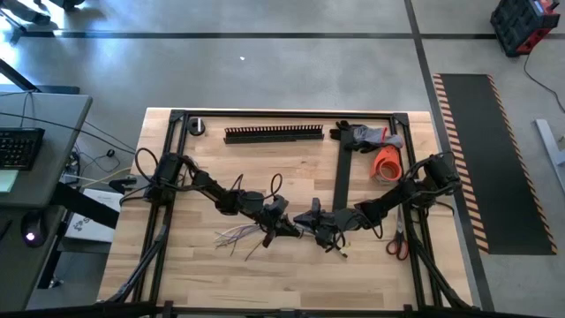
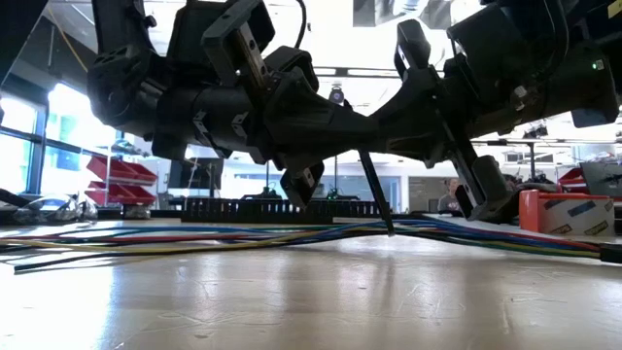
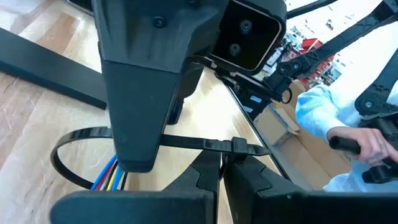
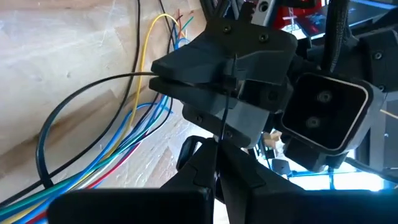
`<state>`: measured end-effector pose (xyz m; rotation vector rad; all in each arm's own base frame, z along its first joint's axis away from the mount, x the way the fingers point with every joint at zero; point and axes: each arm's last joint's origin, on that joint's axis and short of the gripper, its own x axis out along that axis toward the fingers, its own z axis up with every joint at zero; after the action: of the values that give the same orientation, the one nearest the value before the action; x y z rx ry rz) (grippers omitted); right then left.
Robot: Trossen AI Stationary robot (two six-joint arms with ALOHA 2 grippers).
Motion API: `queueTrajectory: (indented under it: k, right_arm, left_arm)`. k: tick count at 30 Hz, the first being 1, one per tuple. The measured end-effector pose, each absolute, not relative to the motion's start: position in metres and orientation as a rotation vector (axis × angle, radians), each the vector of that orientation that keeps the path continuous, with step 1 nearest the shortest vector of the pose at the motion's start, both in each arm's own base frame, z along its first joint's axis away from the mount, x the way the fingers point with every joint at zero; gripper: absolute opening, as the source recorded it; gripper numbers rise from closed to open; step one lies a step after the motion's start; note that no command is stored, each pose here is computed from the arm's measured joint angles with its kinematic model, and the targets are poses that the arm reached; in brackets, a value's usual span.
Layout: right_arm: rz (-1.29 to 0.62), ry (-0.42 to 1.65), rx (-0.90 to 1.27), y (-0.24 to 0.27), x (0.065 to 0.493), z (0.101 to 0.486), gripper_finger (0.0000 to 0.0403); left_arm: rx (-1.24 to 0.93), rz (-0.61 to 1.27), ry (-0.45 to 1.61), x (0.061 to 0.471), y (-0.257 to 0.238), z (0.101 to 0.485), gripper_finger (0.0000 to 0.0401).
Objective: Ziptie cables
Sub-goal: Wrap the cable wires using the black zip tie
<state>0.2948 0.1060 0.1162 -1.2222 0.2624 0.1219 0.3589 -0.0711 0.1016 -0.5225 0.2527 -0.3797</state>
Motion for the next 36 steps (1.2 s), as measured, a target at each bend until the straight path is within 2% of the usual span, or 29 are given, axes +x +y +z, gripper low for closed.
queueTrajectory:
  k: [21, 28, 32, 36]
  right_arm:
    - [0.178, 0.261, -1.290, 0.122, 0.301, 0.122, 0.0000]
    - [0.165, 0.264, -1.202, 0.122, 0.301, 0.122, 0.0001]
    - [0.164, 0.281, -1.172, 0.122, 0.301, 0.121, 0.0030]
    - [0.149, 0.284, -1.157, 0.121, 0.302, 0.122, 0.0091]
  left_arm:
    - [-0.550, -0.350, 0.298, 0.359, -0.064, 0.097, 0.0000]
    - [-0.549, -0.352, 0.296, 0.360, -0.064, 0.097, 0.0000]
    - [-0.549, -0.350, 0.301, 0.359, -0.064, 0.097, 0.0000]
    - [-0.549, -0.350, 0.304, 0.359, -0.064, 0.096, 0.0000]
